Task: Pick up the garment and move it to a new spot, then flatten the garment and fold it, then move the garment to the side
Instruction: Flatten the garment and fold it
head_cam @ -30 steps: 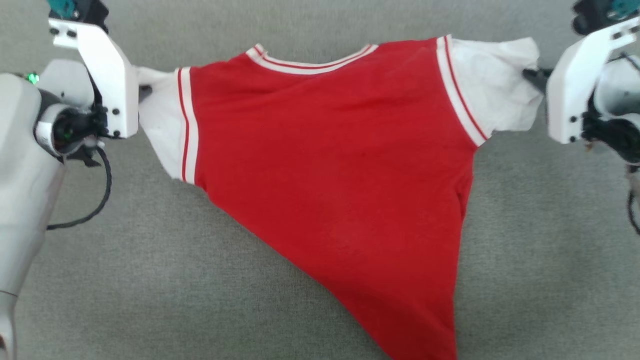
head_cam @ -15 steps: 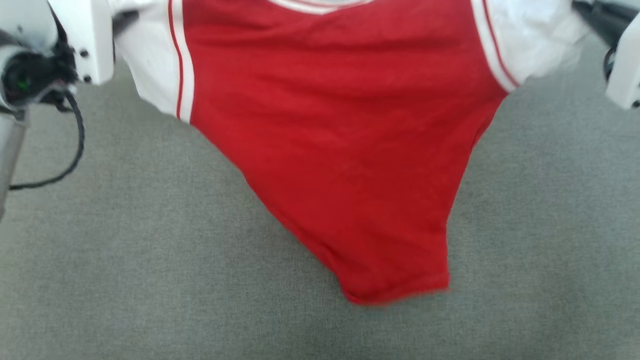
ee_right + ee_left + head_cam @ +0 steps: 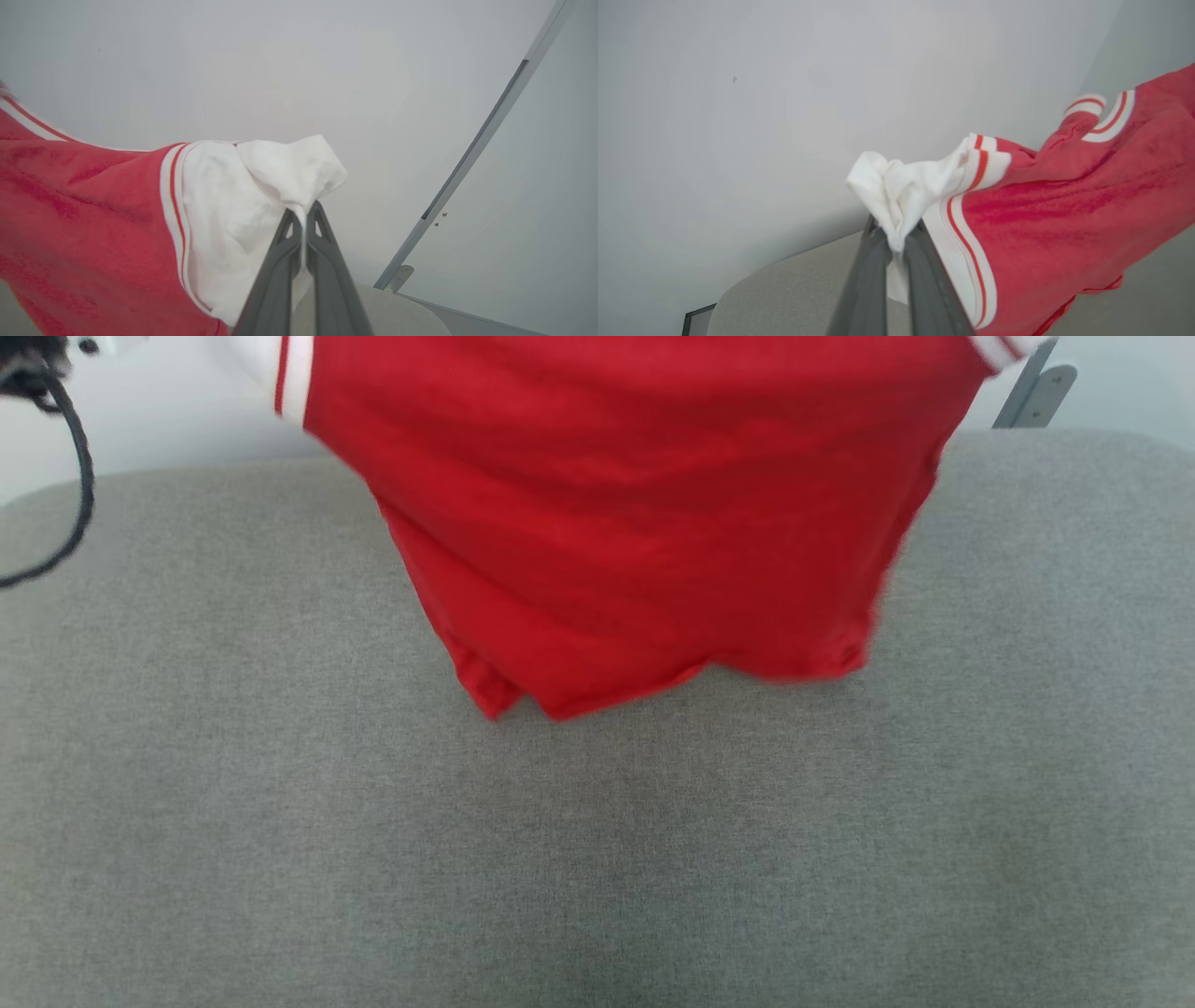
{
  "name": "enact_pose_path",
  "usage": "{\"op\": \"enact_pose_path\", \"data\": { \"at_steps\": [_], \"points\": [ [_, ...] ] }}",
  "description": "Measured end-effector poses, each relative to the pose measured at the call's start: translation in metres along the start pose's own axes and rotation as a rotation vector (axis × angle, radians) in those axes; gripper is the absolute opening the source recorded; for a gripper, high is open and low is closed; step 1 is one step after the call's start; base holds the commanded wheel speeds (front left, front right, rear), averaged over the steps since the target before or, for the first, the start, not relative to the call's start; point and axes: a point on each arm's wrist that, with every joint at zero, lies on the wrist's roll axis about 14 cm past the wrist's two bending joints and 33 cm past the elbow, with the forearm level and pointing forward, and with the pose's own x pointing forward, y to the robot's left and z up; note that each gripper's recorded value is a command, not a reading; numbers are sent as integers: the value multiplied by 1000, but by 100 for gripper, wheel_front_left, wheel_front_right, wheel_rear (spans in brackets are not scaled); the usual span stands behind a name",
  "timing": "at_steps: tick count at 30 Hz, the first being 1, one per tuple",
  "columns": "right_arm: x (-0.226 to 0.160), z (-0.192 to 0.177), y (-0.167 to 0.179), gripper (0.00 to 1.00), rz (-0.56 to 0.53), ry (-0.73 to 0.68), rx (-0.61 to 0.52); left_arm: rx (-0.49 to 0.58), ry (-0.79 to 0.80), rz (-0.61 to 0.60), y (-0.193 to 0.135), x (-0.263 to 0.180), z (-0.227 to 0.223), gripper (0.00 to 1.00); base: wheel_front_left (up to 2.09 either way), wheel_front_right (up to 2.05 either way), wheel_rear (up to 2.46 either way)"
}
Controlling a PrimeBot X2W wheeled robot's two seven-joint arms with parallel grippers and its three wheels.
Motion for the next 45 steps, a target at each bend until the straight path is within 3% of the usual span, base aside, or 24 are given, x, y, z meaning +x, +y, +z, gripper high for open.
{"op": "enact_pose_path", "data": {
  "at_steps": [9, 15, 20, 24, 28, 34, 40, 45],
  "points": [
    [45, 2, -20, 0, -94, -122, -20, 25, -146, 53, 15, 37, 20, 0, 0, 0, 0],
    [88, 6, -25, 0, -147, -277, -73, 107, -351, 116, 28, 65, 51, 0, 0, 0, 0],
    [105, 26, -30, 0, -189, -476, -167, 181, -618, 120, 24, 70, 90, 0, 0, 0, 0],
    [117, 21, -25, 0, -191, -534, -212, 204, -692, 109, 24, 74, 86, 0, 0, 0, 0],
    [133, -19, -16, 0, -161, -429, -200, 205, -630, 116, 31, 84, 54, 0, 0, 0, 0],
    [137, -98, 0, 0, -102, -211, -141, 182, -381, 66, 21, 104, -39, 0, 0, 0, 0],
    [120, -167, 32, 0, -5, 3, -40, 73, -109, 22, 16, 96, -132, 0, 0, 0, 0],
    [89, -199, 43, 0, 57, 119, 23, -55, 44, -18, 9, 71, -186, 0, 0, 0, 0]
  ]
}}
